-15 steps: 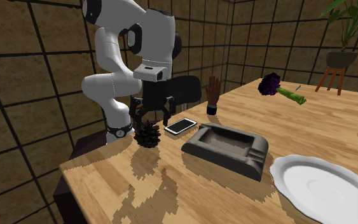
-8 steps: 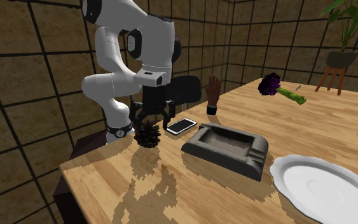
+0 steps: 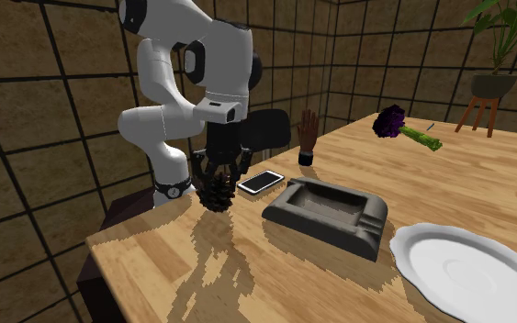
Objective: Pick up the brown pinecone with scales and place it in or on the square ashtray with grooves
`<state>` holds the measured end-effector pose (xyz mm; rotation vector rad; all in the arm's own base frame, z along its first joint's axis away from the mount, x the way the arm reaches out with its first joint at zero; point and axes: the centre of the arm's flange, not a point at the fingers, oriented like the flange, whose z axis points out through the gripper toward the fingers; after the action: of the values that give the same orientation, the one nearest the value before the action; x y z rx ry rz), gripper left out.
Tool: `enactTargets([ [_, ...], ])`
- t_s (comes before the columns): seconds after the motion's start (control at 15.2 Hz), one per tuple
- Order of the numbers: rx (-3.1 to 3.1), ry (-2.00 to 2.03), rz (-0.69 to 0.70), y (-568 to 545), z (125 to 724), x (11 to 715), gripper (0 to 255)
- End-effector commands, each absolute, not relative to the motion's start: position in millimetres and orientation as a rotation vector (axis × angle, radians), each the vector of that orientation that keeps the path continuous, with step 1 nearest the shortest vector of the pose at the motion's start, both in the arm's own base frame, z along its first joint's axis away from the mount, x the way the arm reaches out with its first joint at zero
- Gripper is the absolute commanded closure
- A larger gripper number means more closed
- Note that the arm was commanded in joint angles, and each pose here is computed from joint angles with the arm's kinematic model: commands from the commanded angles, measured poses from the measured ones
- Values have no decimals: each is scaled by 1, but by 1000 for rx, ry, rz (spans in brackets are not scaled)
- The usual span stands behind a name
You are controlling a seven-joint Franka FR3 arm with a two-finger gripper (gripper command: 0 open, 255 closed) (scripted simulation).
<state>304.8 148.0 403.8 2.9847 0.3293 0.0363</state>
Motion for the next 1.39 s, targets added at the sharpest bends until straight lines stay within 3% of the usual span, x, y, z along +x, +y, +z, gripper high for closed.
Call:
enactTargets([
  [0.0,2984,330,21,148,400,304,255],
  [1.32,2984,330,20,147,491,302,255],
])
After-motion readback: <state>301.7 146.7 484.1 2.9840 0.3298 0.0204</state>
